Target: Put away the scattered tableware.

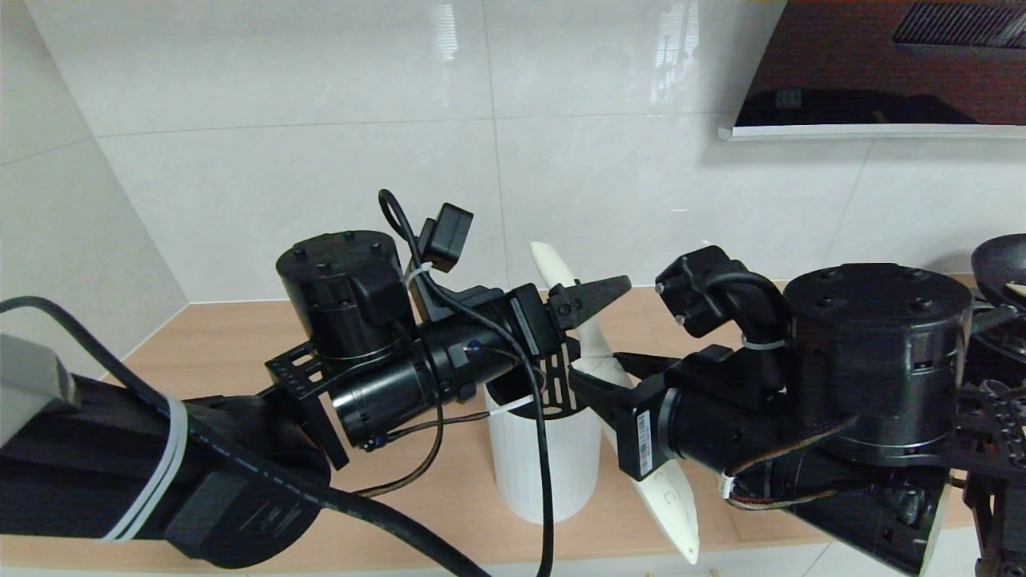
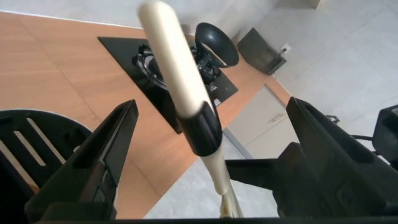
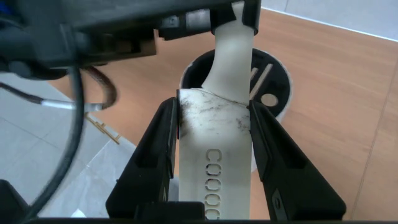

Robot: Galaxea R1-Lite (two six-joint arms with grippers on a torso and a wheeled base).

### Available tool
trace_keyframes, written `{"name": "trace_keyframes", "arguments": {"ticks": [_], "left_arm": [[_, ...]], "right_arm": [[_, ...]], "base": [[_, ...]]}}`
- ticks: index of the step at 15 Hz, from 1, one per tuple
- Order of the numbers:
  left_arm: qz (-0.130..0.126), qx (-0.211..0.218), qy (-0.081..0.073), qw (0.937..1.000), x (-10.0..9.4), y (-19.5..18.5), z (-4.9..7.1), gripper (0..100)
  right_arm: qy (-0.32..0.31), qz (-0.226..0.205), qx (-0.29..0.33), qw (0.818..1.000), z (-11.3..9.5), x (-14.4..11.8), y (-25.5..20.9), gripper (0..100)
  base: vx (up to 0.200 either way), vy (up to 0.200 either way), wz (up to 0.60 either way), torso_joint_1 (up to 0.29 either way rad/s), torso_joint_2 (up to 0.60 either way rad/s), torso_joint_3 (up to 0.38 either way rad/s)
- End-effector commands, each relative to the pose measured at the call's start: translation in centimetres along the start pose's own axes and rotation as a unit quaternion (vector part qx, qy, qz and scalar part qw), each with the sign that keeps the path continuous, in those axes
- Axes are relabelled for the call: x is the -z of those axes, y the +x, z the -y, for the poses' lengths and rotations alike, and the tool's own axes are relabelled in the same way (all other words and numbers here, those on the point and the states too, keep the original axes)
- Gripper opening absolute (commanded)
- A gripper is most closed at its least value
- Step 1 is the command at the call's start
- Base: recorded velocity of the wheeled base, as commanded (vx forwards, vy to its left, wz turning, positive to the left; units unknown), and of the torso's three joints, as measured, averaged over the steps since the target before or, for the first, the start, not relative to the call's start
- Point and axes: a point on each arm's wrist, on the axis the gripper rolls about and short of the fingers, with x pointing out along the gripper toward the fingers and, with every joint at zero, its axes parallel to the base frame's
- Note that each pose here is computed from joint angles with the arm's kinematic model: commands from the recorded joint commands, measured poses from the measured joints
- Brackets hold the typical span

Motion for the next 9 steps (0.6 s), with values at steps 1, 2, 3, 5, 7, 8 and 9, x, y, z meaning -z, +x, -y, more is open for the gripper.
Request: {"name": "trace_keyframes", "arguments": {"ticks": [1,2,3,5,7,8,9], "left_arm": [[0.0,0.001,0.0,1.0,0.04,0.01,0.09,100],[0.001,-0.001,0.0,1.0,0.06,-0.02,0.14,100],[0.002,-0.001,0.001,1.0,0.05,-0.02,0.13,100],[0.001,-0.002,0.0,1.0,0.12,0.02,0.13,100],[0.002,-0.002,0.0,1.0,0.09,0.0,0.09,0],[0.002,-0.001,0.001,1.0,0.08,0.0,0.1,0],[0.001,-0.002,0.0,1.0,0.12,0.07,0.05,0]], "right_arm": [[-0.001,-0.002,0.0,1.0,-0.03,0.13,0.15,0],[-0.001,-0.002,0.0,1.0,-0.03,0.13,0.15,0],[-0.001,-0.002,0.0,1.0,-0.03,0.13,0.15,0],[-0.001,-0.003,0.0,1.0,-0.02,0.18,0.15,0],[-0.001,-0.002,0.0,1.0,-0.01,0.14,0.11,0],[-0.001,-0.002,0.0,1.0,-0.01,0.14,0.11,0],[0.0,-0.001,0.0,1.0,0.0,0.06,0.03,0]], "base": [[0.0,0.0,0.0,0.0,0.0,0.0],[0.0,0.0,0.0,0.0,0.0,0.0],[0.0,0.0,0.0,0.0,0.0,0.0],[0.0,0.0,0.0,0.0,0.0,0.0],[0.0,0.0,0.0,0.0,0.0,0.0],[0.0,0.0,0.0,0.0,0.0,0.0],[0.0,0.0,0.0,0.0,0.0,0.0]]}}
